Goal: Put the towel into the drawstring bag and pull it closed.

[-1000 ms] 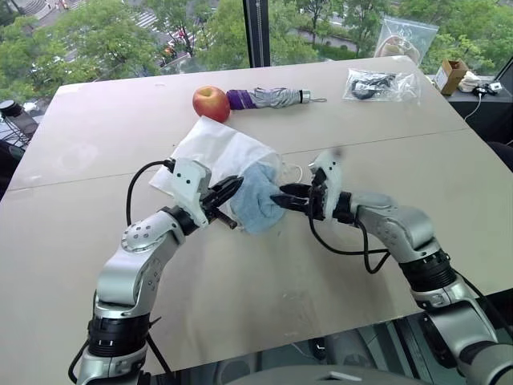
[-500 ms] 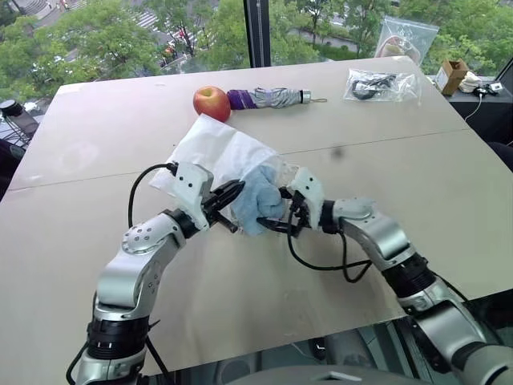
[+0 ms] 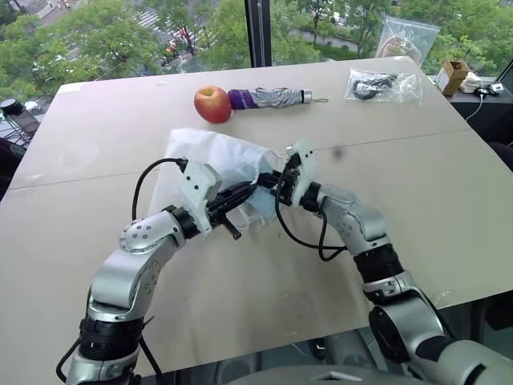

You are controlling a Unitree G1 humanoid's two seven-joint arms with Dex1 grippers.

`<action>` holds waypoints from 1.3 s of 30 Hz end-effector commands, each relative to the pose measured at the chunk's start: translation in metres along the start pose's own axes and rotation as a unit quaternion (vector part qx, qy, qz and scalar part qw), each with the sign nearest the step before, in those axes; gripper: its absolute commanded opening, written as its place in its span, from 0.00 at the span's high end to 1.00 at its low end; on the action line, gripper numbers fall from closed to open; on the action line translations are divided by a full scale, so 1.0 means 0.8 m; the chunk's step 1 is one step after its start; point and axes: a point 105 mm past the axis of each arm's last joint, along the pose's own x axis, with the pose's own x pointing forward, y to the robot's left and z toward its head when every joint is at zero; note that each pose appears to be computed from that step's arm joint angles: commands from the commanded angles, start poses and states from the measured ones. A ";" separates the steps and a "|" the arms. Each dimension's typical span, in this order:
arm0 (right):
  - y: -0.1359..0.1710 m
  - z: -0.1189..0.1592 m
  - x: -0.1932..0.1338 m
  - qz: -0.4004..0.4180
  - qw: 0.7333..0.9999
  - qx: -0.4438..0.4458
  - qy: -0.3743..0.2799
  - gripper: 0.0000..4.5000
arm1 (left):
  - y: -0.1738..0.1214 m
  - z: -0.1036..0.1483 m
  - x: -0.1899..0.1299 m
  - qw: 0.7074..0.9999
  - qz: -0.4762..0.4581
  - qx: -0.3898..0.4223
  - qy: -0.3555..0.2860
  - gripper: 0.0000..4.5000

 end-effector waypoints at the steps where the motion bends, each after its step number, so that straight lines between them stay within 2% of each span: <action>1: 0.032 0.029 0.021 0.046 0.992 0.107 -0.046 0.98 | -0.025 0.024 0.002 0.998 -0.055 0.003 -0.032 1.00; 5: 0.027 0.039 0.038 0.024 0.956 0.277 -0.093 0.98 | -0.034 0.036 0.004 0.995 -0.082 -0.011 -0.047 1.00; 7: 0.015 0.064 0.043 0.008 0.903 0.402 -0.150 0.98 | -0.035 0.035 0.003 0.995 -0.087 -0.013 -0.042 1.00; 9: 0.007 0.077 0.044 -0.004 0.864 0.473 -0.172 0.98 | -0.031 0.032 0.002 0.996 -0.078 -0.009 -0.037 1.00; 10: 0.004 0.078 0.044 -0.012 0.858 0.483 -0.171 0.80 | -0.028 0.031 0.002 0.997 -0.073 -0.008 -0.035 1.00; 11: 0.002 0.078 0.043 -0.024 0.860 0.482 -0.166 0.74 | -0.020 0.027 0.003 0.998 -0.055 0.003 -0.027 1.00; 13: 0.002 0.077 0.039 -0.041 0.874 0.459 -0.151 0.52 | 0.005 0.018 0.004 0.999 -0.003 0.036 -0.008 1.00; 14: 0.003 0.072 0.035 -0.056 0.901 0.410 -0.131 0.42 | 0.025 0.015 0.005 0.997 0.036 0.062 0.002 1.00; 16: 0.007 0.059 0.027 -0.070 0.938 0.327 -0.090 0.26 | 0.049 0.013 0.004 0.992 0.081 0.095 0.011 1.00; 18: 0.013 0.039 0.015 -0.072 0.965 0.250 -0.042 0.26 | 0.065 0.019 0.006 0.986 0.108 0.129 0.006 1.00; 22: 0.019 0.016 -0.010 -0.068 0.987 0.143 0.018 0.26 | 0.077 0.031 0.012 0.982 0.127 0.142 -0.022 1.00; 27: 0.015 -0.007 -0.035 -0.066 0.994 -0.013 0.089 0.26 | 0.079 0.038 0.022 0.979 0.135 0.145 -0.046 1.00; 29: 0.009 -0.008 -0.040 -0.074 0.993 -0.018 0.090 0.26 | 0.080 0.047 0.024 0.978 0.141 0.140 -0.066 1.00; 31: -0.015 0.003 -0.041 -0.132 0.990 -0.013 0.056 0.26 | 0.080 0.055 0.025 0.977 0.141 0.137 -0.081 1.00; 35: -0.045 0.021 -0.039 -0.204 0.976 0.073 -0.013 0.26 | 0.072 0.057 0.025 0.979 0.125 0.129 -0.091 1.00; 39: -0.025 0.020 -0.029 -0.158 0.986 0.053 0.001 0.26 | 0.067 0.063 0.024 0.980 0.121 0.111 -0.108 1.00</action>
